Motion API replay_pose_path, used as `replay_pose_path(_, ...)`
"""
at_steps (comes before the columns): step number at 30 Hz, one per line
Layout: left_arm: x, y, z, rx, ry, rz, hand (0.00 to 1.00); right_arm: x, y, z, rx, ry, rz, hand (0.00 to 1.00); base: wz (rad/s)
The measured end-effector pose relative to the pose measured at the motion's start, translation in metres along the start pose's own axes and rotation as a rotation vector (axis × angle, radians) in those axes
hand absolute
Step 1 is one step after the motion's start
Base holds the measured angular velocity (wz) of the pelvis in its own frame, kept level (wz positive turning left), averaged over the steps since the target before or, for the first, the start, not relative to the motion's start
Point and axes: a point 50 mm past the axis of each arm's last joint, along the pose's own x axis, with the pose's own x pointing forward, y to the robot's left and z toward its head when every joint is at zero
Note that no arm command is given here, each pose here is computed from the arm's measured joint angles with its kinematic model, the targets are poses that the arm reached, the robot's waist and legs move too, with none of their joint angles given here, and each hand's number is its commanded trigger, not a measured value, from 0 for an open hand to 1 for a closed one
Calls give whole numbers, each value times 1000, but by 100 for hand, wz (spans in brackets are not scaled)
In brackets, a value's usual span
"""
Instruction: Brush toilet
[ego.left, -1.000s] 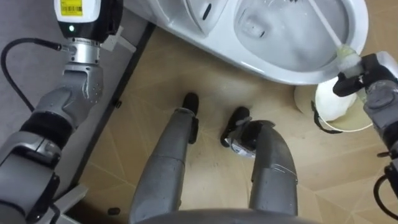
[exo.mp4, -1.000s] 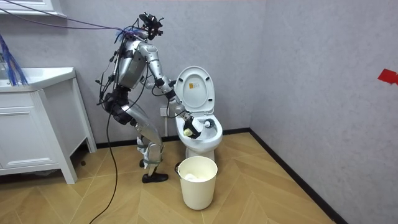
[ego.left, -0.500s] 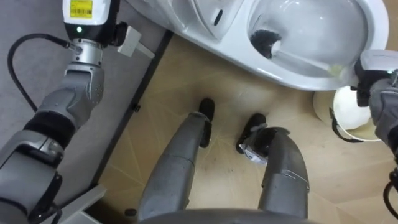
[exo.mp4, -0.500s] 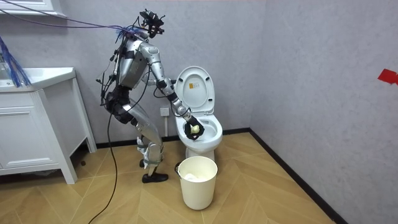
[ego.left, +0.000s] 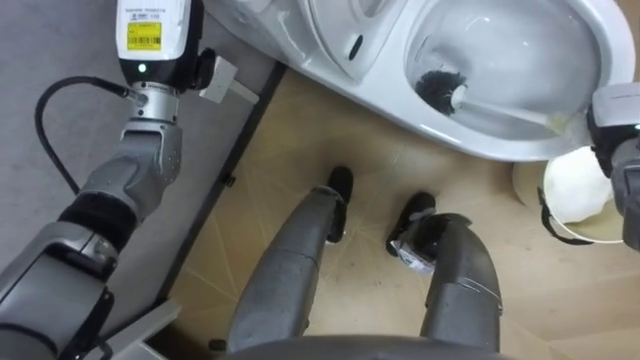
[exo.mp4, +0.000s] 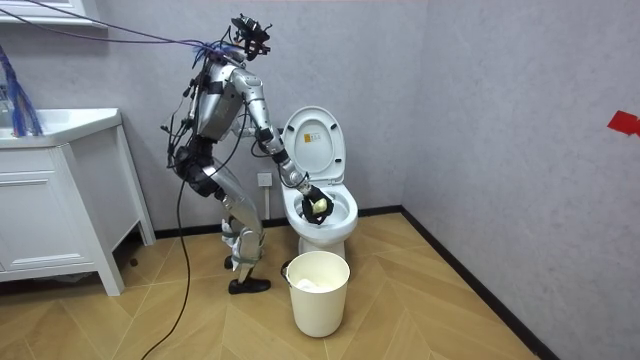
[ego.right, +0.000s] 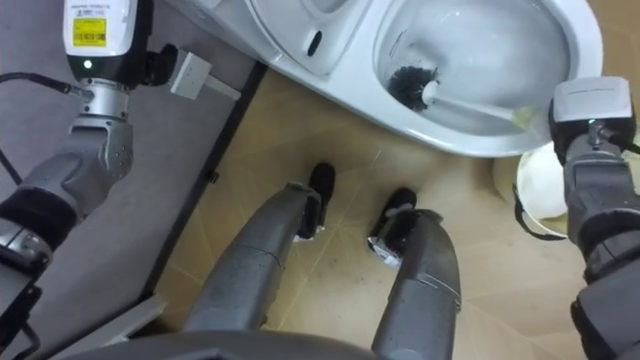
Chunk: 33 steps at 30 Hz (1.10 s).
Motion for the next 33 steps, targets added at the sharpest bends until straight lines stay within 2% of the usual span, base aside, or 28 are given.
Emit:
replay_pose_path(7,6,4,1,-1,0,27,0,9,-17,-11,22,30,-29,100,7)
replay_pose_path(11,14,12,2,-21,12,99,0,15,-30,-13,89,36,-75,100,9)
replay_pose_path(21,35,29,5,-11,-15,186,0,24,-55,-29,397,180,-136,100,10)
replay_pose_path(25,38,31,8,-13,-24,196,0,23,-52,-31,431,202,-123,100,4)
replay_pose_path(28,38,31,8,-11,-28,198,0,22,-48,-29,393,191,-111,100,0)
replay_pose_path(33,38,29,8,7,-24,180,0,19,-36,-4,327,109,-69,100,-1)
